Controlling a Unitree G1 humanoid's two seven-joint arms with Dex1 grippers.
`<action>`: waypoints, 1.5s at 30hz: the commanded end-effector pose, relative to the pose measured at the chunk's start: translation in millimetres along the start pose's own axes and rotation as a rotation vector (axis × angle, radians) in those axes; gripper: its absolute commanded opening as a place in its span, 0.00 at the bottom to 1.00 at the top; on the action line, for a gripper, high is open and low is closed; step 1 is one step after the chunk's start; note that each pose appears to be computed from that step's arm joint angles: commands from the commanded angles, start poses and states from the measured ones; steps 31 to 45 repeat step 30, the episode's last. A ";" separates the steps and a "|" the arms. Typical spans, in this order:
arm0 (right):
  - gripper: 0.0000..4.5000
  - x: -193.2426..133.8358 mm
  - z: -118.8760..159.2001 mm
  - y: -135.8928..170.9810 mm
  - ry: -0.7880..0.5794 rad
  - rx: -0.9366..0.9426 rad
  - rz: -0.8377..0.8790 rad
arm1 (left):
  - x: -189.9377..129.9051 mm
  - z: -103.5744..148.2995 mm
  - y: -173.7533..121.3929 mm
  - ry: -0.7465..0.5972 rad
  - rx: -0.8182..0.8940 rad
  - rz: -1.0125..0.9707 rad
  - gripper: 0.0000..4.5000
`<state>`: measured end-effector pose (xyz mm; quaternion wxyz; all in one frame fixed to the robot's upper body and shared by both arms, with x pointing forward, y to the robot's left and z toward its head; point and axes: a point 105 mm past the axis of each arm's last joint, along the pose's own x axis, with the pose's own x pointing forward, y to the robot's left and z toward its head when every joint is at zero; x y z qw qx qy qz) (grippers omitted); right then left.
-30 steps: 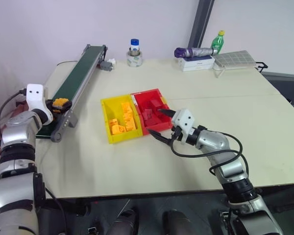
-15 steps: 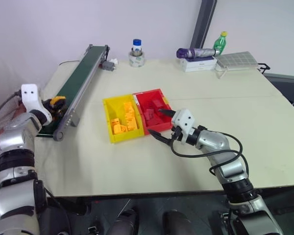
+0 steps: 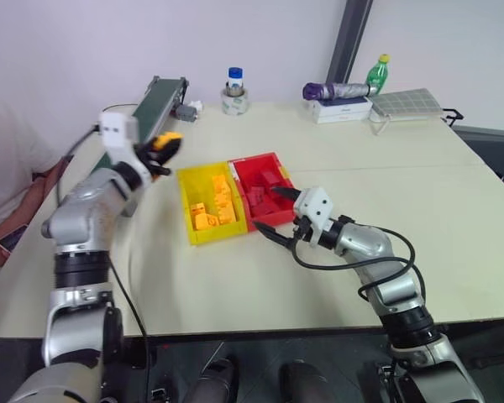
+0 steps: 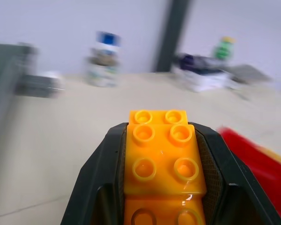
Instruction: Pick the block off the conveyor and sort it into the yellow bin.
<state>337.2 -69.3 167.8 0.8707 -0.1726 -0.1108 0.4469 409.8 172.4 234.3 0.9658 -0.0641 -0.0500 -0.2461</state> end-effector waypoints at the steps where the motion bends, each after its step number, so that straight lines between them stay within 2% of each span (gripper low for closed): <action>1: 1.00 -3.7 16.8 -4.0 -0.047 -0.045 -0.025 | 0.3 1.4 -4.9 0.002 0.068 0.008 0.30; 3: 1.00 -6.0 15.3 -4.1 -0.040 -0.047 -0.031 | 0.3 -5.4 -7.6 0.014 0.057 -0.003 0.30; 4: 1.00 -6.7 15.0 -4.1 -0.039 -0.046 -0.033 | 0.5 -7.8 -9.2 0.013 0.041 -0.006 0.54; 8: 1.00 -6.5 15.1 -3.1 -0.039 -0.043 -0.037 | -0.9 -13.8 -25.0 0.015 0.004 -0.079 0.95; 9: 1.00 -6.0 15.4 -2.9 -0.040 -0.043 -0.037 | -2.9 -13.0 -28.0 0.012 0.011 -0.100 0.99; 14: 1.00 -5.3 15.6 -2.8 -0.040 -0.043 -0.033 | -19.5 5.3 -19.6 -0.035 0.054 -0.121 0.99; 22: 1.00 -4.7 14.8 -1.8 -0.040 -0.038 -0.022 | -68.2 12.8 -8.3 0.056 0.199 -0.248 0.99; 28: 1.00 -7.0 15.4 -6.5 -0.033 -0.050 -0.014 | -92.6 2.7 3.7 0.102 0.254 -0.230 0.99; 45: 1.00 -7.2 15.8 -6.9 -0.031 -0.055 -0.009 | -97.0 -2.0 9.6 0.112 0.281 -0.210 0.99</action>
